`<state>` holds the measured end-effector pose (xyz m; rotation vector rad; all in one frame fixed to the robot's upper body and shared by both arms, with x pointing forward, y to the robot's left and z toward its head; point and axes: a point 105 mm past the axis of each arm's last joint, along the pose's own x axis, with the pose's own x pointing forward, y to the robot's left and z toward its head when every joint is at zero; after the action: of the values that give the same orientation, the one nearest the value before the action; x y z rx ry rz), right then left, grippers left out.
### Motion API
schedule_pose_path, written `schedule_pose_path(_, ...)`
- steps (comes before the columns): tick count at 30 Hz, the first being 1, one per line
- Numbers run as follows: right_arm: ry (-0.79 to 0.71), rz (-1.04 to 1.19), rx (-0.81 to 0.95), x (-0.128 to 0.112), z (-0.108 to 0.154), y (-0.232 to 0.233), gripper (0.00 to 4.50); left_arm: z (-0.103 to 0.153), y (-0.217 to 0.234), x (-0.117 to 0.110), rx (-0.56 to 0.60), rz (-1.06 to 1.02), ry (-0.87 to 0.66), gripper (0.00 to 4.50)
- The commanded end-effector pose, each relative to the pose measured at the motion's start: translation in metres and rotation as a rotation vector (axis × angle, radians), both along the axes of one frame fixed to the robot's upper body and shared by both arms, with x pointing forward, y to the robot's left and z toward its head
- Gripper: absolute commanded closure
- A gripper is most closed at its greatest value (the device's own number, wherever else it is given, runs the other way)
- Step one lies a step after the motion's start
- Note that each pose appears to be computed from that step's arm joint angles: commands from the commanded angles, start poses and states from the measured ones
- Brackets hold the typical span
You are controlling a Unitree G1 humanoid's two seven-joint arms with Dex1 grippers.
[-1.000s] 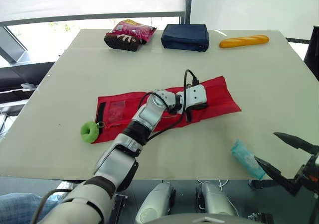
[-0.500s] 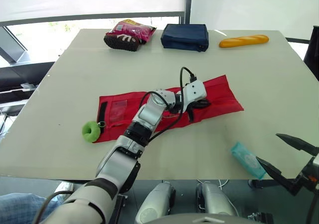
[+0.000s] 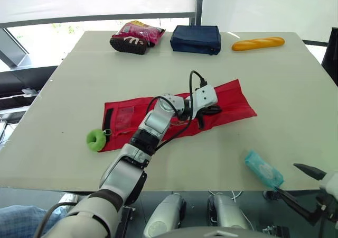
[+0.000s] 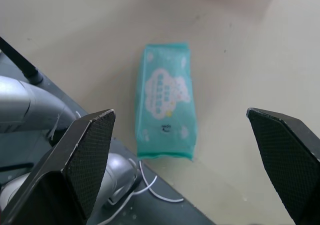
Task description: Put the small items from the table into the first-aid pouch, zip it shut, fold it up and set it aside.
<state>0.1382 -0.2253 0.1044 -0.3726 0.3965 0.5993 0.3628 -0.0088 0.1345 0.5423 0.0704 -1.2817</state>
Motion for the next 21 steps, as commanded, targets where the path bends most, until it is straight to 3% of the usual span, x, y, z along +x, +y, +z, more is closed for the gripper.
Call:
schedule_pose_path(1,0.01,-0.021,-0.012,0.01,-0.012,0.003,0.0,0.016,-0.008,-0.005,-0.034,-0.035,-0.061,4.47)
schedule_pose_path(9,0.085,-0.036,-0.027,0.02,-0.035,0.002,0.0,0.018,-0.011,-0.005,-0.038,-0.037,-0.067,4.47)
schedule_pose_path(12,0.086,-0.027,-0.03,0.021,-0.036,0.002,0.7,0.018,-0.012,-0.005,-0.04,-0.038,-0.07,4.5)
schedule_pose_path(19,0.065,-0.021,-0.013,0.016,-0.022,0.001,3.96,0.017,-0.013,-0.004,-0.045,-0.033,-0.068,4.5)
schedule_pose_path(20,0.049,-0.018,0.005,0.017,-0.015,0.003,4.37,0.017,-0.013,-0.004,-0.048,-0.035,-0.066,4.5)
schedule_pose_path(21,0.028,-0.015,0.025,0.019,-0.007,0.006,4.45,0.017,-0.013,-0.004,-0.05,-0.035,-0.063,4.5)
